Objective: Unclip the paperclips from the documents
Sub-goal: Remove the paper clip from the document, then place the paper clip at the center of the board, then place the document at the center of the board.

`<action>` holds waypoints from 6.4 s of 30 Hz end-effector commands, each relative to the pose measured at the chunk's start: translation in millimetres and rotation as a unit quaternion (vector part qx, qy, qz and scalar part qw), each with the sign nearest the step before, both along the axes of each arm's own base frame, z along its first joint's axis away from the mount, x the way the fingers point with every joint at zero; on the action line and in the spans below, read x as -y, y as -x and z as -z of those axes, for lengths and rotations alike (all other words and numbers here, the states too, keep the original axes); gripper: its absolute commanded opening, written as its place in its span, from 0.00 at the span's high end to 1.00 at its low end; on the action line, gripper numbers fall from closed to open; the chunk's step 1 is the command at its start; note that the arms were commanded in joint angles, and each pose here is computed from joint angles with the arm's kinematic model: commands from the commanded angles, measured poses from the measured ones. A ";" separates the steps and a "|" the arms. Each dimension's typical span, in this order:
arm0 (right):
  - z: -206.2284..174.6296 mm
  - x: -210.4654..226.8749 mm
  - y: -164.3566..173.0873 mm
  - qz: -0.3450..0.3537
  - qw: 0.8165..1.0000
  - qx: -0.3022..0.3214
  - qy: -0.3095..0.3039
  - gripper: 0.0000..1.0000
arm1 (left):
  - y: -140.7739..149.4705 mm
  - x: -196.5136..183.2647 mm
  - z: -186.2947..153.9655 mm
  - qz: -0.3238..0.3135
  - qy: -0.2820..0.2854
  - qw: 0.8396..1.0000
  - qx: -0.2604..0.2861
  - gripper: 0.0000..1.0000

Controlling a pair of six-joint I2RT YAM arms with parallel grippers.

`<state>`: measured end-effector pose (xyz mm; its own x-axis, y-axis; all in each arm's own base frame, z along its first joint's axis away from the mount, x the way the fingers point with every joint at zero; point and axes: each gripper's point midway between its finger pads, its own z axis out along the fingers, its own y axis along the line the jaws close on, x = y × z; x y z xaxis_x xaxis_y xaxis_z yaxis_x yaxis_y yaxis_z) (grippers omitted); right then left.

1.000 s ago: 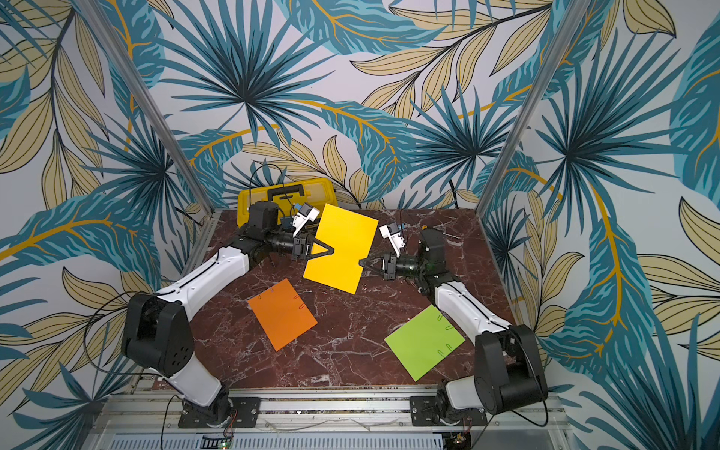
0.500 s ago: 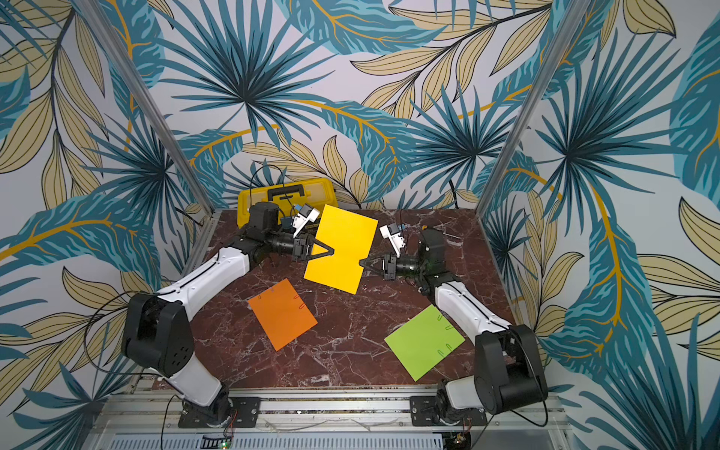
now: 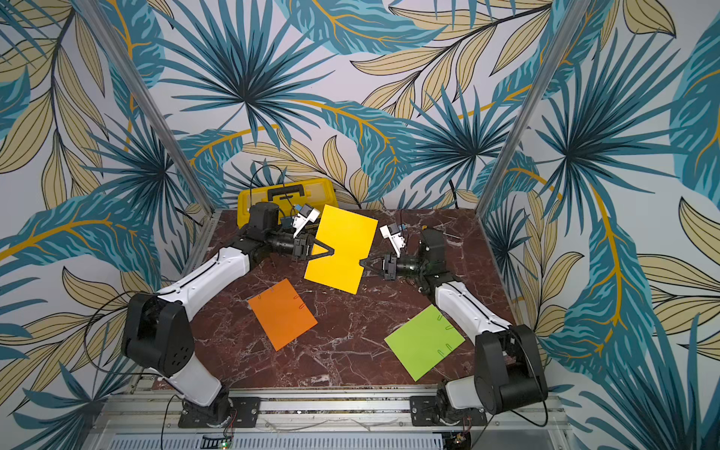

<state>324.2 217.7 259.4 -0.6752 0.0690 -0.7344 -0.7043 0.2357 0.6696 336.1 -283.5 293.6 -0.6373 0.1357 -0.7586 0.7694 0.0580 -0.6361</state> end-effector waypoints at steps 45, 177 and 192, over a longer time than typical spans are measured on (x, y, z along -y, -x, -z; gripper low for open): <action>14.6 17.8 -7.6 0.027 0.999 -0.025 0.016 0.93 | -0.3 -15.2 -18.4 -0.016 0.010 0.999 0.036 1.00; 77.7 108.8 -3.9 0.257 0.917 -0.206 0.225 0.00 | -168.7 -73.1 258.1 -0.317 -0.227 0.879 -0.276 0.70; 115.9 133.4 -0.9 0.297 0.874 -0.243 0.299 0.00 | -146.7 -99.6 245.5 -0.371 -0.266 0.854 -0.249 0.41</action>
<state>333.9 94.7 165.4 -0.8716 0.2170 -0.4395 -0.0657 0.8369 0.5434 486.9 -201.5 48.6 -0.9331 -0.1833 -0.3092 0.0724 0.7467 -0.6612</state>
